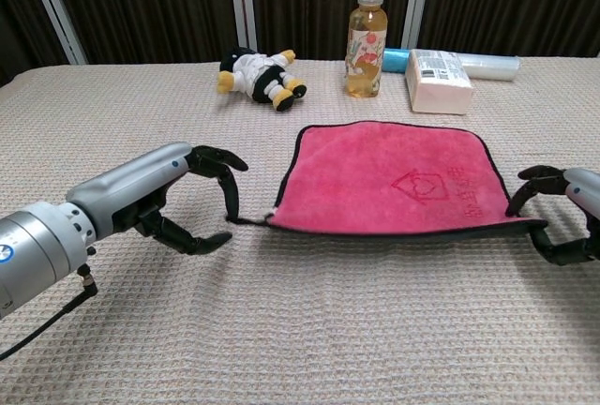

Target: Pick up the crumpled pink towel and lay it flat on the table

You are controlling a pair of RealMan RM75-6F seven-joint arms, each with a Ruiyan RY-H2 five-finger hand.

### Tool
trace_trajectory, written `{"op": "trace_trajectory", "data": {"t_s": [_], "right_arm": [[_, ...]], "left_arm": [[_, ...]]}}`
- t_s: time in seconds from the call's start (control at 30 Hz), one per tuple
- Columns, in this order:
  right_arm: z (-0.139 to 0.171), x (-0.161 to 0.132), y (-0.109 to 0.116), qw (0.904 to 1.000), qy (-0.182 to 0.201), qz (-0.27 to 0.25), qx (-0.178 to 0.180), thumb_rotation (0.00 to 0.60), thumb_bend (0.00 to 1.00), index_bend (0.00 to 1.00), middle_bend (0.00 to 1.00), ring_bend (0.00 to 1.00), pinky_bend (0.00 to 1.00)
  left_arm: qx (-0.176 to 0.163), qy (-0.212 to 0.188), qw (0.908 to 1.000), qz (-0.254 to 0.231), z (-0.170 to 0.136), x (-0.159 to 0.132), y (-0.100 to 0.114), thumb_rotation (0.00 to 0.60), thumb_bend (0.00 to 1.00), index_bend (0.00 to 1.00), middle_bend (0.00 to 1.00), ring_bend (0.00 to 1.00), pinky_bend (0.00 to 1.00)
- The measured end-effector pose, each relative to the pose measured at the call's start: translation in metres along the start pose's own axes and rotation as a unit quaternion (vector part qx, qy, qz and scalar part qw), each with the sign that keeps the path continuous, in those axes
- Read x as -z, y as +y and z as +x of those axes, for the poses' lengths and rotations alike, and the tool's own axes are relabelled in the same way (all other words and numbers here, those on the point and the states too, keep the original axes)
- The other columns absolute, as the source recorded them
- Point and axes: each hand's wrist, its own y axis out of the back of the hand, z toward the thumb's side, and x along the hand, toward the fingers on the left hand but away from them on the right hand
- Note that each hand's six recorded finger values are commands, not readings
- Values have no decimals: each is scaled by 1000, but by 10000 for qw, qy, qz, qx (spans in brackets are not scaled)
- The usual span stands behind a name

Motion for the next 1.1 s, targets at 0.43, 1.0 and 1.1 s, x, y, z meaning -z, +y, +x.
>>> {"op": "trace_trajectory", "data": {"t_s": [0.43,1.0,1.1], "right_arm": [[19,10,5,9999,110,70,-86,600,404,0,0,0,0],[28,53,73,9962,264,527,642,600,398,0,0,0,0],[27,67,87,9916,226,871,928,600,345,0,0,0,0]], "left_arm": [[510,130,9986,109,-19,17,3,600,196,242,57,0,0],[-923,413,9885,1120,-62,56,84,600,175,188,40,0,0],[-1354,707,9786,1378,-85,72,101,600,113,147,13,0,0]]}}
